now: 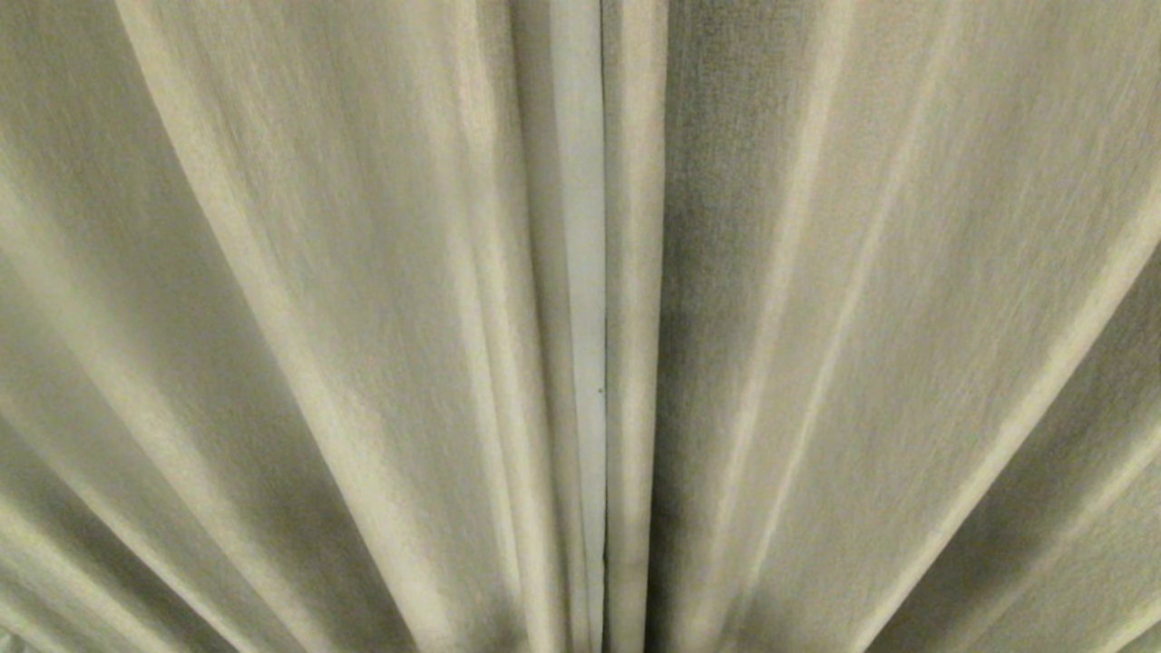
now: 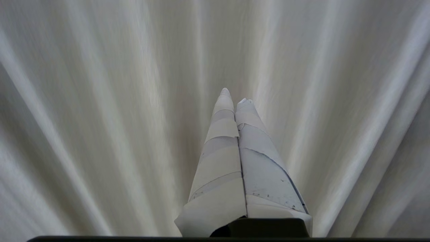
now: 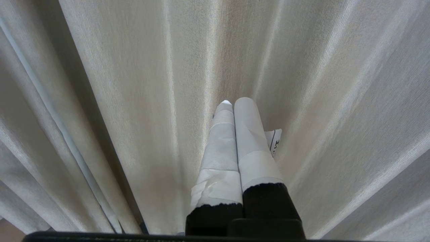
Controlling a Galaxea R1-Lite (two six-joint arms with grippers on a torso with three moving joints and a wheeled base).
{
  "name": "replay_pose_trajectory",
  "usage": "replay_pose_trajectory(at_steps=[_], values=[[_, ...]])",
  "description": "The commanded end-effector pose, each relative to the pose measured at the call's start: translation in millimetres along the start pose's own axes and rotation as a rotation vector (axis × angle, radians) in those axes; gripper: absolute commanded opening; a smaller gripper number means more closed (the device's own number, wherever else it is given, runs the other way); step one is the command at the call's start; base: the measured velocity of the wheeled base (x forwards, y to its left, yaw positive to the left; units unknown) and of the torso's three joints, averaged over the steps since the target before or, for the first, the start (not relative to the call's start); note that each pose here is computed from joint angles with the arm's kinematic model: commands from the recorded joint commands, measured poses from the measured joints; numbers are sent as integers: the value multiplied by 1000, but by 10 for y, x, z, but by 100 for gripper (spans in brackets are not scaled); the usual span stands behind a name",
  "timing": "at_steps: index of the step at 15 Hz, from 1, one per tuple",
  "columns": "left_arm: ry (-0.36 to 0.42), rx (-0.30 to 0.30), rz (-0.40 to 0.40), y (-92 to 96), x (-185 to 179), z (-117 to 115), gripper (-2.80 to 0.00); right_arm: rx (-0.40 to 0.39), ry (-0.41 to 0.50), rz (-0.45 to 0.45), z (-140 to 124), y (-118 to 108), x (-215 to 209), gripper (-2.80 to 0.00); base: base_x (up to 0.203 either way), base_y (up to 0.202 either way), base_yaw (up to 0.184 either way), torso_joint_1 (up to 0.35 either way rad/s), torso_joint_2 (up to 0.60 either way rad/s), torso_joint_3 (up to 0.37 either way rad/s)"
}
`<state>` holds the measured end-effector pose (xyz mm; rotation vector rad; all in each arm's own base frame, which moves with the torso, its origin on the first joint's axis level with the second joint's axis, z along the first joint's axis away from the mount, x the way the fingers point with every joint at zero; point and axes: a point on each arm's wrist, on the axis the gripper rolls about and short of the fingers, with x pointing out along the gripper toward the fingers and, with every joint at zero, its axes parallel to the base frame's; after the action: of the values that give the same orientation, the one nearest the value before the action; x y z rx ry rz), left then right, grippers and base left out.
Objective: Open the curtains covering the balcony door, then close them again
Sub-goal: Pull the outer curtains open on both sides
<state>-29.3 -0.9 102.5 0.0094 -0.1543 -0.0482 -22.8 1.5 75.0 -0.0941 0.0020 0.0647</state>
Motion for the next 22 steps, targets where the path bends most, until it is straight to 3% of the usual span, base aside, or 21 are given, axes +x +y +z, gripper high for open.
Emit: replay_pose_trajectory(at_steps=[1, 8, 17, 20, 22], values=[[-35, 0, -15, -5, -55, 178, -280, -1, 0, 0, 0, 0, 0, -280, 0, 0, 0, 0, 0, 0], [17, -43, -185, -40, -75, 654, -280, -1, -1, 1, 0, 0, 0, -280, 0, 0, 0, 0, 0, 0], [62, -143, -533, -47, 539, 1684, -280, -1, 0, 0, 0, 0, 0, -280, 0, 0, 0, 0, 0, 0], [85, -161, -626, -94, 840, 1938, -280, -1, 0, 0, 0, 0, 0, -280, 0, 0, 0, 0, 0, 0], [98, -177, -734, -175, 1040, 2072, -280, -1, 0, 0, 0, 0, 0, -280, 0, 0, 0, 0, 0, 0]])
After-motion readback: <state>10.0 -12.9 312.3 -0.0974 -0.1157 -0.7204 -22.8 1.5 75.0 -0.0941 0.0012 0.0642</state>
